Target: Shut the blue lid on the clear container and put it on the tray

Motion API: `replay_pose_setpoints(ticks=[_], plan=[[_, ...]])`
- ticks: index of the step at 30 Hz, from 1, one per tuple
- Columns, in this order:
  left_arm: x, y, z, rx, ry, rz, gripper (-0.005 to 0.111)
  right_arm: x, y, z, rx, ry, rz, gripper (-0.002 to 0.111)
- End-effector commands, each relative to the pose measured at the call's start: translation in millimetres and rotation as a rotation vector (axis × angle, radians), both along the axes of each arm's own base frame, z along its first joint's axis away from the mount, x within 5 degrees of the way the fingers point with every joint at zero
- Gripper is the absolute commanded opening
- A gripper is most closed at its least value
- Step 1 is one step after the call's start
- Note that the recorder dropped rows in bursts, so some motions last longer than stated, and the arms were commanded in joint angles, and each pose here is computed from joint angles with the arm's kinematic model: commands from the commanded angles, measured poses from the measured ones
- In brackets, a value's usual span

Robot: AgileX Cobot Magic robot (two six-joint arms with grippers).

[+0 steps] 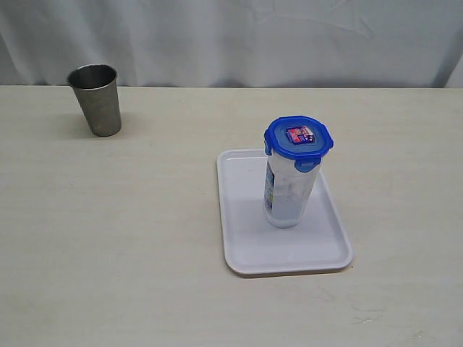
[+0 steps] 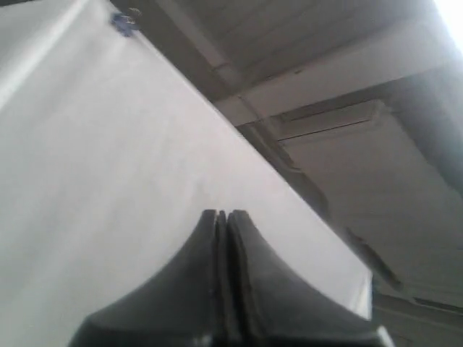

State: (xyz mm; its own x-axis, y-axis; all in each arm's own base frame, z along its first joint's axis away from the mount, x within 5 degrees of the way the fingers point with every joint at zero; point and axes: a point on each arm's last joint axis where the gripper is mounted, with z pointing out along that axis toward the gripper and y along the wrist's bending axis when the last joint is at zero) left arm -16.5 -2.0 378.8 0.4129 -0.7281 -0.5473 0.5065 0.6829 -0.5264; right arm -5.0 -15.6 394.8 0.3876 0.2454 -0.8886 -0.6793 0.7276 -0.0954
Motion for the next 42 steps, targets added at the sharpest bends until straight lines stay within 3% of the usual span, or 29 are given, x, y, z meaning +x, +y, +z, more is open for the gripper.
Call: replay_pose_setpoints(ticks=[1,4,8,13,22,27,29,35,42], plan=[[13.4,0.3,-20.1,0.150,0.200,0.114,0.000,-0.4,-0.2,-1.9,0.005,0.005,0.002,0.004],[17.1,-2.2,-27.7,0.291,0.272,0.161,0.000,-0.4,-0.2,-1.9,0.005,0.005,0.002,0.004],[21.7,-1.6,-36.9,0.401,0.339,0.219,0.000,-0.4,-0.2,-1.9,0.005,0.005,0.002,0.004],[36.5,-0.4,-59.7,0.420,0.360,0.245,0.000,-0.4,-0.2,-1.9,0.005,0.005,0.002,0.004],[65.6,0.7,-130.6,0.433,0.459,0.250,0.000,-0.4,-0.2,-1.9,0.005,0.005,0.002,0.004],[71.6,0.4,-157.8,0.529,0.503,0.279,0.000,-0.4,-0.2,-1.9,0.005,0.005,0.002,0.004],[71.5,0.2,-157.2,0.584,0.480,0.307,0.000,-0.4,-0.2,-1.9,0.005,0.005,0.002,0.004],[72.9,0.1,-170.2,0.749,0.599,0.320,0.000,-0.4,-0.2,-1.9,0.005,0.005,0.002,0.004],[72.8,0.3,-179.7,0.780,0.696,0.287,0.000,-0.4,-0.2,-1.9,0.005,0.005,0.002,0.004]])
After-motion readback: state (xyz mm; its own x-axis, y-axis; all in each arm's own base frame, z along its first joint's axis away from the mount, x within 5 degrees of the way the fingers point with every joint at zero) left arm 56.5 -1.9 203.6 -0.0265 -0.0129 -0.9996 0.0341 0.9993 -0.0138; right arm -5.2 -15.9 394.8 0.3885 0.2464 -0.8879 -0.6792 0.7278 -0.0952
